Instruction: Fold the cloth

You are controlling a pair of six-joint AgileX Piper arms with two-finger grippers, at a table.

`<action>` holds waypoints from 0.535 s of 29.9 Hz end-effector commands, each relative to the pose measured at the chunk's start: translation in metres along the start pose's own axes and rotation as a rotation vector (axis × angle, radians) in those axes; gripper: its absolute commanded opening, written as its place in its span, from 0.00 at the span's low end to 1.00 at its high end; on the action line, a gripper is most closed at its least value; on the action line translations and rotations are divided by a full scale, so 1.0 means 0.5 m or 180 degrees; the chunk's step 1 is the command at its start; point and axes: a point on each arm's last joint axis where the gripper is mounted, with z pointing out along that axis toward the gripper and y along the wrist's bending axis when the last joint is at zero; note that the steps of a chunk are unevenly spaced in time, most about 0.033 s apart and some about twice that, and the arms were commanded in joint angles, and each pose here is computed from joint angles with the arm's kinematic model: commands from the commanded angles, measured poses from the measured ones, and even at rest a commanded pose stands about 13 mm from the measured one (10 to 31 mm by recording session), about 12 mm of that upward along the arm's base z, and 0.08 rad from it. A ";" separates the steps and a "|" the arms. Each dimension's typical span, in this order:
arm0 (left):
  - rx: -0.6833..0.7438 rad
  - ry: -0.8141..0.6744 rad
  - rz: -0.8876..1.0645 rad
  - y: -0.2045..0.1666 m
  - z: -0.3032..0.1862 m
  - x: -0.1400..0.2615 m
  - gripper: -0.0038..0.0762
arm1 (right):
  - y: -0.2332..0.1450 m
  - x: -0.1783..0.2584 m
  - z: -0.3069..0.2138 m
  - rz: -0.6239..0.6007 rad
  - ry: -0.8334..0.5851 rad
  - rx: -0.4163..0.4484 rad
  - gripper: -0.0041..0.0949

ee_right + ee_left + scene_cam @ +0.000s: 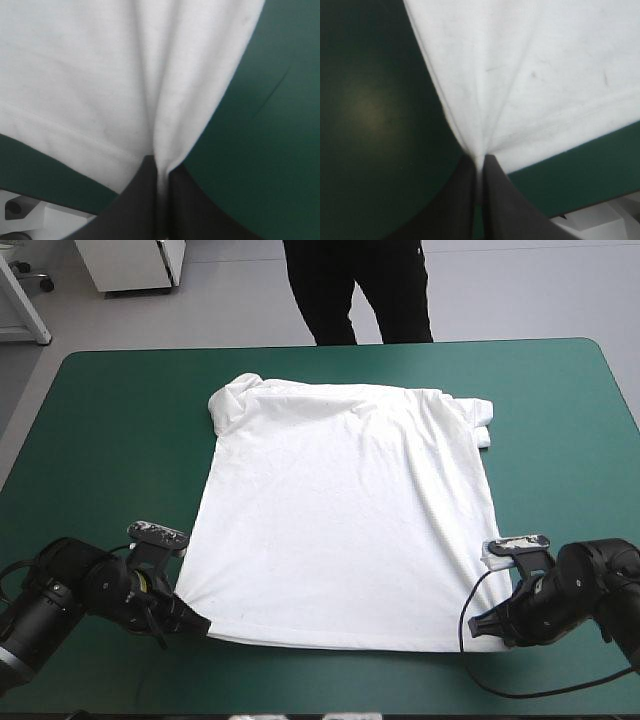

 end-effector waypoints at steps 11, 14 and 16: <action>0.0235 0.0208 -0.0118 -0.012 0.022 0.041 0.04 | -0.006 0.030 0.006 0.0018 -0.0025 0.0092 0.03; 0.0189 0.0204 -0.0101 -0.010 0.022 0.041 0.05 | -0.012 0.028 0.005 0.0005 -0.0062 0.0187 0.05; 0.0165 0.0202 -0.0092 -0.008 0.022 0.041 0.10 | -0.012 0.027 0.005 0.0000 -0.0076 0.0199 0.12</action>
